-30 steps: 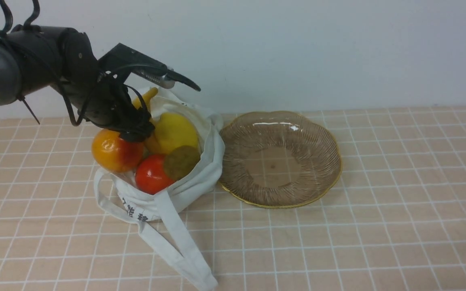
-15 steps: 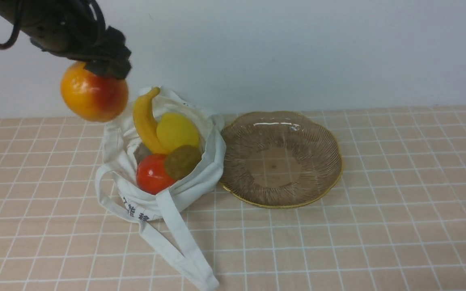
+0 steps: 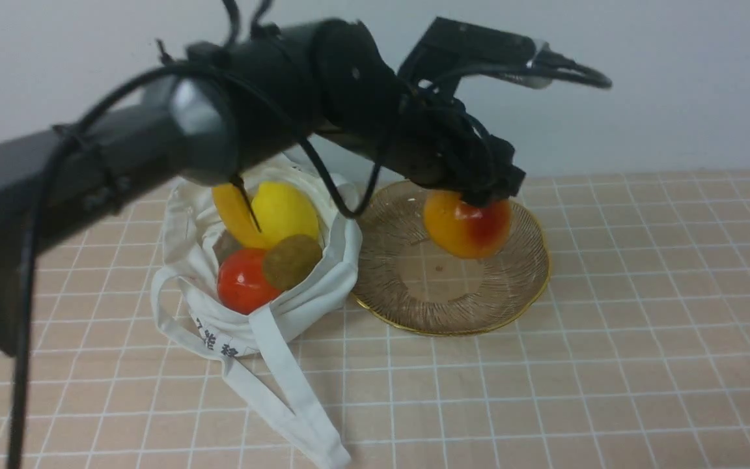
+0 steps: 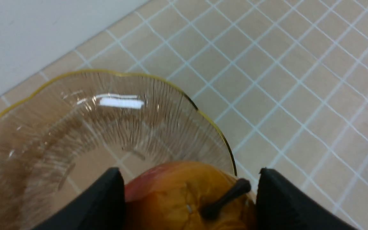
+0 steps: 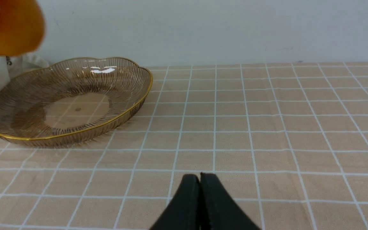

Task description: Take the fruit out of the bag on the brown coffee tablecloth and place them on the plate.

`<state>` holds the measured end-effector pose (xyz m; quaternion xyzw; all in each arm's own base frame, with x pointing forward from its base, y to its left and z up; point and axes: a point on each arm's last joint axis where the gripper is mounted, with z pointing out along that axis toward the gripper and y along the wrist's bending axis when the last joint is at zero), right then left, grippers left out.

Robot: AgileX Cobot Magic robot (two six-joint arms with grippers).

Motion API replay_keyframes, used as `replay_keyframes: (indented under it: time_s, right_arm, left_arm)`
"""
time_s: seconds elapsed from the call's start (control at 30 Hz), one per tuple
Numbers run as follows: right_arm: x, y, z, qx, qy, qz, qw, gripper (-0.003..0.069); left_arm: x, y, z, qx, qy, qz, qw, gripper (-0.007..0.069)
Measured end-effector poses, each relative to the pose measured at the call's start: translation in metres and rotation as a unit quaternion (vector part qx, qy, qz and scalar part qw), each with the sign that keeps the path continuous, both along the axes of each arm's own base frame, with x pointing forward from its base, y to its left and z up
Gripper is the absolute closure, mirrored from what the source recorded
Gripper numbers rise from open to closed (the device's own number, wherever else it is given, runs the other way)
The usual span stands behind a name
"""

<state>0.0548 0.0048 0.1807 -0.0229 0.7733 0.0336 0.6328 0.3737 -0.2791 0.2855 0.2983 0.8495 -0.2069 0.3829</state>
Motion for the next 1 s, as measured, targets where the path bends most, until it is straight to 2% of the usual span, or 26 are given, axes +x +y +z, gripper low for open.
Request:
replay_keyframes:
  time_s: [0.17,0.23,0.33,0.5,0.67,0.8,0.9,0.97,1.0]
  right_arm:
    - [0.0,0.0,0.0,0.0,0.0,0.0,1.0,0.0673]
    - [0.0,0.0,0.0,0.0,0.0,0.0,1.0,0.0673]
    - [0.0,0.0,0.0,0.0,0.0,0.0,1.0,0.0673]
    - [0.0,0.0,0.0,0.0,0.0,0.0,1.0,0.0673]
    - [0.0,0.0,0.0,0.0,0.0,0.0,1.0,0.0673]
    - [0.0,0.0,0.0,0.0,0.0,0.0,1.0,0.0673]
    - [0.0,0.0,0.0,0.0,0.0,0.0,1.0,0.0673]
    - [0.0,0.0,0.0,0.0,0.0,0.0,1.0,0.0673]
    - [0.0,0.0,0.0,0.0,0.0,0.0,1.0,0.0673]
  left_arm:
    - [0.024,-0.016,-0.05,-0.021,-0.009,0.04,0.999,0.0151]
    - [0.029,-0.018,-0.063,-0.025,-0.011,0.051,0.998,0.012]
    - [0.033,-0.02,-0.078,-0.027,-0.003,0.06,0.998,0.0034]
    - [0.033,-0.021,-0.082,-0.037,0.012,0.069,0.997,-0.0055]
    - [0.027,-0.02,-0.077,-0.028,0.036,0.059,0.997,-0.0047]
    - [0.013,-0.013,-0.044,-0.022,0.05,0.038,0.998,0.008]
    - [-0.002,0.008,-0.002,-0.011,0.065,0.021,0.998,0.0291]
    - [-0.014,0.03,0.026,0.012,0.071,0.013,0.997,0.0466]
    - [-0.014,0.032,0.03,0.01,0.067,0.015,0.998,0.0481]
